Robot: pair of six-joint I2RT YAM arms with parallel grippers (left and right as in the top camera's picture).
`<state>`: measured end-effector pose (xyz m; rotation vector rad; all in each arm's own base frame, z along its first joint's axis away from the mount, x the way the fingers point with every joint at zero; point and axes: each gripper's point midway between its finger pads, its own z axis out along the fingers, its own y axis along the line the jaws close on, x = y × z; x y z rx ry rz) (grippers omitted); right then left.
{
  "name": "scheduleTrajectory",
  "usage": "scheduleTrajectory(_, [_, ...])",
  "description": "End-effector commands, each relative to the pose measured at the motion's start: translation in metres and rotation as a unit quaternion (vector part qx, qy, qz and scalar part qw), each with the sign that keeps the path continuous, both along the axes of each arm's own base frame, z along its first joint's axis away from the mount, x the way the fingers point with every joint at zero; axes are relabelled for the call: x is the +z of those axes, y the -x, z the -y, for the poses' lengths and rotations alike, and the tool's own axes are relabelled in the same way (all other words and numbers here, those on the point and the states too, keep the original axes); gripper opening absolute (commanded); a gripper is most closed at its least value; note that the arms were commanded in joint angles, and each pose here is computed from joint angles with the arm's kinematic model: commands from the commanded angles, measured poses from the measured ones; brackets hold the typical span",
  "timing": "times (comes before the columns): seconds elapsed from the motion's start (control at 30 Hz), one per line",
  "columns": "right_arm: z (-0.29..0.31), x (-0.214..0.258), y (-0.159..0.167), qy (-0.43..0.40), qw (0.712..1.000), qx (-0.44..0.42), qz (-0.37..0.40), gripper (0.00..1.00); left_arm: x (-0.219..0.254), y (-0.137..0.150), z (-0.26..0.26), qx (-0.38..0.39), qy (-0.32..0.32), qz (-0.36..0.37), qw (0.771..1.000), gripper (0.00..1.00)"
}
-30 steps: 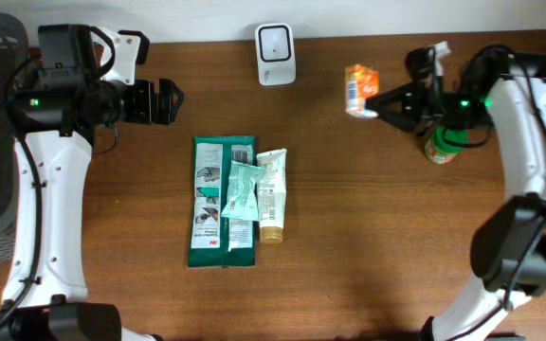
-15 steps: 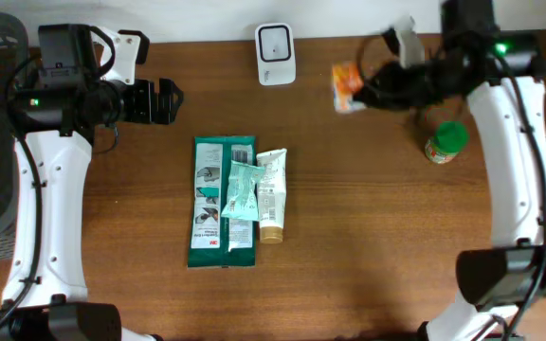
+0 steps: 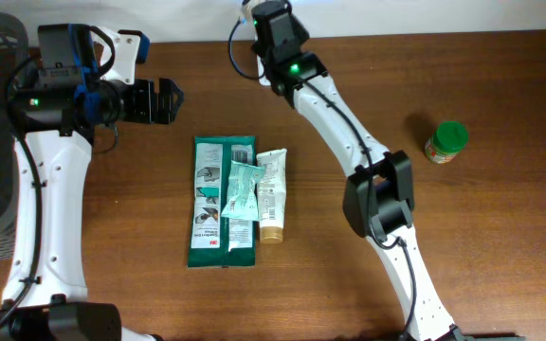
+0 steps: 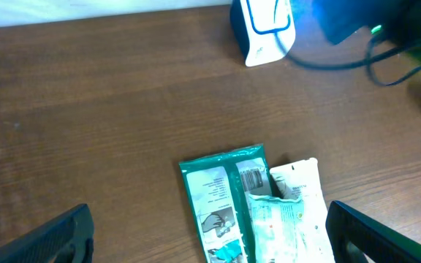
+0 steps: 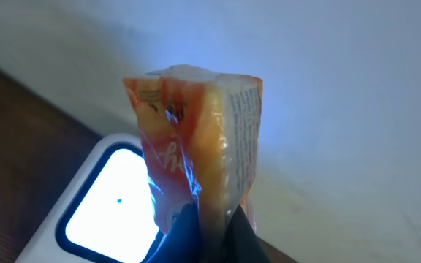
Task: Scan the item barcode
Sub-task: 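Hold the Kleenex pack over the scanner with the right gripper, then place the Kleenex pack on the right side and release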
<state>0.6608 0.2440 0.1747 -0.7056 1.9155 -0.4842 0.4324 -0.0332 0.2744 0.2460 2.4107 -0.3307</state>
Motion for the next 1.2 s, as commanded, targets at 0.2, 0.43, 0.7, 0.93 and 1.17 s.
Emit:
scheduleTrajectory(0.2, [0.022,-0.038,0.001,0.095,0.994,-0.031,-0.033,0.04,0.006,0.0,-0.002,-0.003,-0.005,0.01,1.0,0.99])
scheduleTrajectory(0.43, [0.023,-0.037,0.009,0.102,0.993,-0.024,-0.053,0.04,0.006,0.0,-0.002,-0.004,-0.005,0.01,1.0,0.99])
scheduleTrajectory(0.7, [0.016,0.117,0.069,-0.145,0.988,0.015,-0.054,0.04,0.006,0.0,-0.002,-0.004,-0.005,0.01,1.0,0.99])
scheduleTrajectory(0.93, [0.158,0.137,0.239,-0.217,0.913,-0.192,-0.288,0.04,0.006,0.0,-0.002,-0.004,-0.005,0.01,1.0,0.99])
scheduleTrajectory(1.17, [0.245,-0.013,0.294,-0.163,0.776,-0.353,-0.497,0.04,0.006,0.0,-0.002,-0.003,-0.005,0.01,1.0,0.99])
